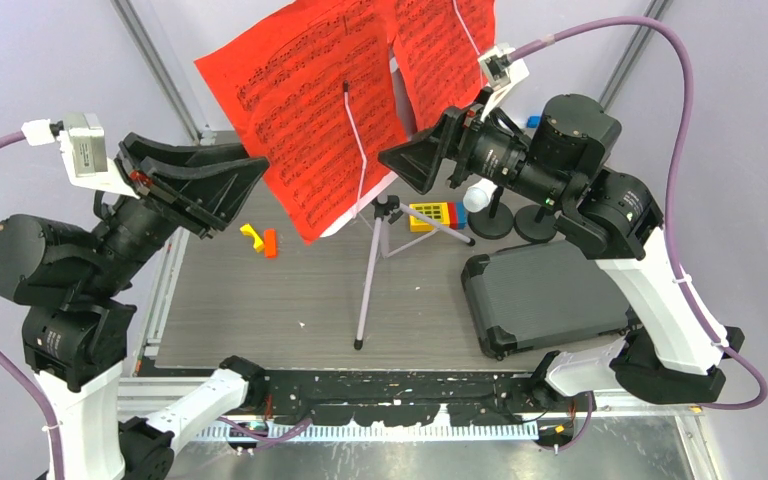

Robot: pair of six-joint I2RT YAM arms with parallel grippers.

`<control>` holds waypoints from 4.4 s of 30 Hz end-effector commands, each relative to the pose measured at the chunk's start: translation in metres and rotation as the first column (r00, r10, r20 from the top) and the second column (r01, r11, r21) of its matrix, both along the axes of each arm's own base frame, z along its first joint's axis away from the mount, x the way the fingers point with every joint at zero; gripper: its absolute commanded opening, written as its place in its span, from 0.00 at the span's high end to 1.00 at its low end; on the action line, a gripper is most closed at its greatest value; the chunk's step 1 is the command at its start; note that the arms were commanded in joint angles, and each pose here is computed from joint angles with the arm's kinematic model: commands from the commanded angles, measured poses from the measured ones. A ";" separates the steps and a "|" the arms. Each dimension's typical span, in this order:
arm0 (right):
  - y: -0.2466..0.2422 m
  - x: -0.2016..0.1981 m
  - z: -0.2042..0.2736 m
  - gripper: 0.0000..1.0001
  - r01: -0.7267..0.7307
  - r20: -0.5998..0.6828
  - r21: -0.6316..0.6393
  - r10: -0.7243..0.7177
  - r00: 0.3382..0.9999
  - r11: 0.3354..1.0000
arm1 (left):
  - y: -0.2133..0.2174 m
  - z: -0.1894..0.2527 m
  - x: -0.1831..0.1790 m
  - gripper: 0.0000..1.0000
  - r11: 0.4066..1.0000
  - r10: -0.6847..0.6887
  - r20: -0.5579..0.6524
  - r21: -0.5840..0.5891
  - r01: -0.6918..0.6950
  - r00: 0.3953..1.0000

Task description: Pack up the instrument practice props

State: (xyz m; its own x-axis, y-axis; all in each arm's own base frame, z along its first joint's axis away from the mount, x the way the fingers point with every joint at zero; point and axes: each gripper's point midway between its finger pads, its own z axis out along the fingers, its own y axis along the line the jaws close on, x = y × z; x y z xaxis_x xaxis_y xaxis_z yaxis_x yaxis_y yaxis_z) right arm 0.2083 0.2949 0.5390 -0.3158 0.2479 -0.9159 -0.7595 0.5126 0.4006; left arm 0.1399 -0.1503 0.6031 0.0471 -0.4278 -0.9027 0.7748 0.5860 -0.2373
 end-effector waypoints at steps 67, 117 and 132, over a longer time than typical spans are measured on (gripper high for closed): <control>0.037 -0.006 0.034 1.00 -0.165 0.117 0.148 0.149 0.982 0.975 | 0.014 0.010 -0.024 1.00 0.999 0.028 0.078 -0.020 -0.027 0.997; 0.030 0.001 0.016 0.55 -0.109 0.126 0.076 0.099 0.987 0.991 | 0.164 -0.150 0.025 1.00 0.575 0.817 -0.221 0.382 -0.723 0.533; 0.006 -0.026 0.023 0.17 -0.142 0.174 0.077 0.127 0.976 0.987 | 0.134 -0.222 0.087 1.00 0.523 0.840 -0.283 0.648 -0.553 0.463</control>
